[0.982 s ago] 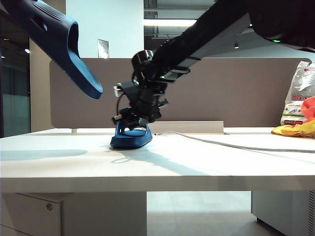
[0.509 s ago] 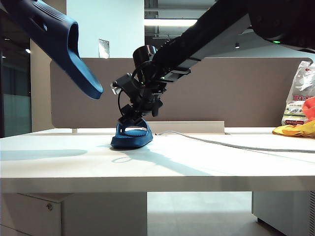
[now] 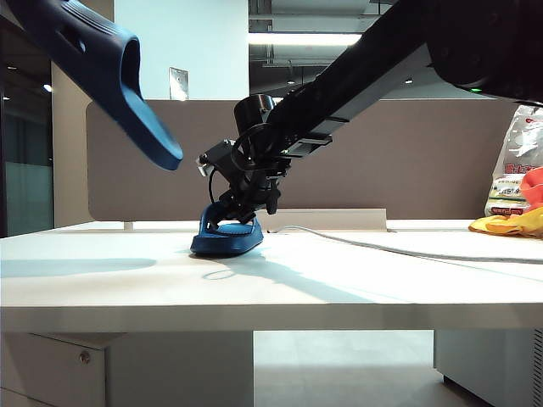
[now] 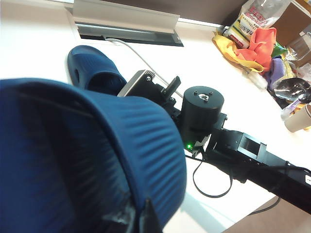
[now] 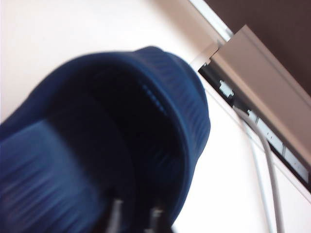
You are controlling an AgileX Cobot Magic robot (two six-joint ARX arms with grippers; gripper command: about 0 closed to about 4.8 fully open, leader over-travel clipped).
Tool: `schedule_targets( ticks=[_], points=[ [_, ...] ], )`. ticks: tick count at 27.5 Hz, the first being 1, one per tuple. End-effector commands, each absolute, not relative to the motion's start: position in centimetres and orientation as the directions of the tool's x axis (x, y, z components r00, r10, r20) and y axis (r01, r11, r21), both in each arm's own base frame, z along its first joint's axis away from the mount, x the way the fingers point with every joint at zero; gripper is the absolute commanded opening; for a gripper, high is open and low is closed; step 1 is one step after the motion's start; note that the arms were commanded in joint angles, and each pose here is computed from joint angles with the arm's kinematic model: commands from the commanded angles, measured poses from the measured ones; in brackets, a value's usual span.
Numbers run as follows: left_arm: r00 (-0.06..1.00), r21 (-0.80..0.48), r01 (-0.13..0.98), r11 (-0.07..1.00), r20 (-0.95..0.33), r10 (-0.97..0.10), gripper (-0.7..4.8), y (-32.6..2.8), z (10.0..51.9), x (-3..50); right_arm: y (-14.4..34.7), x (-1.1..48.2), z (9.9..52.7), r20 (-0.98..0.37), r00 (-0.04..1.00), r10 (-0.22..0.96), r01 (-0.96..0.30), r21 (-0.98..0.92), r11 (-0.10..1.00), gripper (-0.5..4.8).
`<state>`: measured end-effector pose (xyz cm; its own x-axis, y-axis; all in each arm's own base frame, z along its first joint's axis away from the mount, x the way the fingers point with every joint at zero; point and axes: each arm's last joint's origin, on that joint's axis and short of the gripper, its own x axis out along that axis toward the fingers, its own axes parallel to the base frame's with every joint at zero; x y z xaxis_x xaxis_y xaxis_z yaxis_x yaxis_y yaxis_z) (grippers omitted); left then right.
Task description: Interlock the pair of blue slippers on the table with their fronts facing up.
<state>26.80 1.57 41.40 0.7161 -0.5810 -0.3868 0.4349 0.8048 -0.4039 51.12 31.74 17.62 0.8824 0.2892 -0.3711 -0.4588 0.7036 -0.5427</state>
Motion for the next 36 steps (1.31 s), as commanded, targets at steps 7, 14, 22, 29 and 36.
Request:
schedule_targets(
  ticks=[7, 14, 22, 29, 36],
  points=[
    [0.729, -0.372, 0.459, 0.807, -0.362, -0.581, -0.06, 1.6, 41.9, 26.7, 31.6, 51.2, 18.4, -0.327, 0.921, 0.212, -0.365, -0.533, 0.763, -0.01],
    [0.735, -0.364, 0.465, 0.807, -0.351, -0.581, -0.06, 1.6, 42.1, 26.8, 31.5, 50.7, 18.1, -0.425, 0.874, 0.237, -0.403, -0.359, 0.842, -0.01],
    [0.748, -0.341, 0.451, 0.824, -0.359, -0.558, -0.06, 1.7, 42.0, 26.8, 30.8, 50.2, 23.2, -0.356, 0.78, 0.514, -0.471, 0.207, 0.858, 0.45],
    [0.758, -0.332, 0.44, 0.835, -0.361, -0.543, -0.06, 1.7, 42.1, 26.9, 27.8, 52.4, 26.0, -0.086, 0.76, 0.644, -0.401, 0.719, 0.568, 1.39],
    [0.759, -0.33, 0.443, 0.834, -0.357, -0.544, -0.06, 1.7, 42.1, 26.9, 26.1, 54.4, 23.4, -0.038, 0.762, 0.647, -0.293, 0.87, 0.397, 2.48]
  ],
)
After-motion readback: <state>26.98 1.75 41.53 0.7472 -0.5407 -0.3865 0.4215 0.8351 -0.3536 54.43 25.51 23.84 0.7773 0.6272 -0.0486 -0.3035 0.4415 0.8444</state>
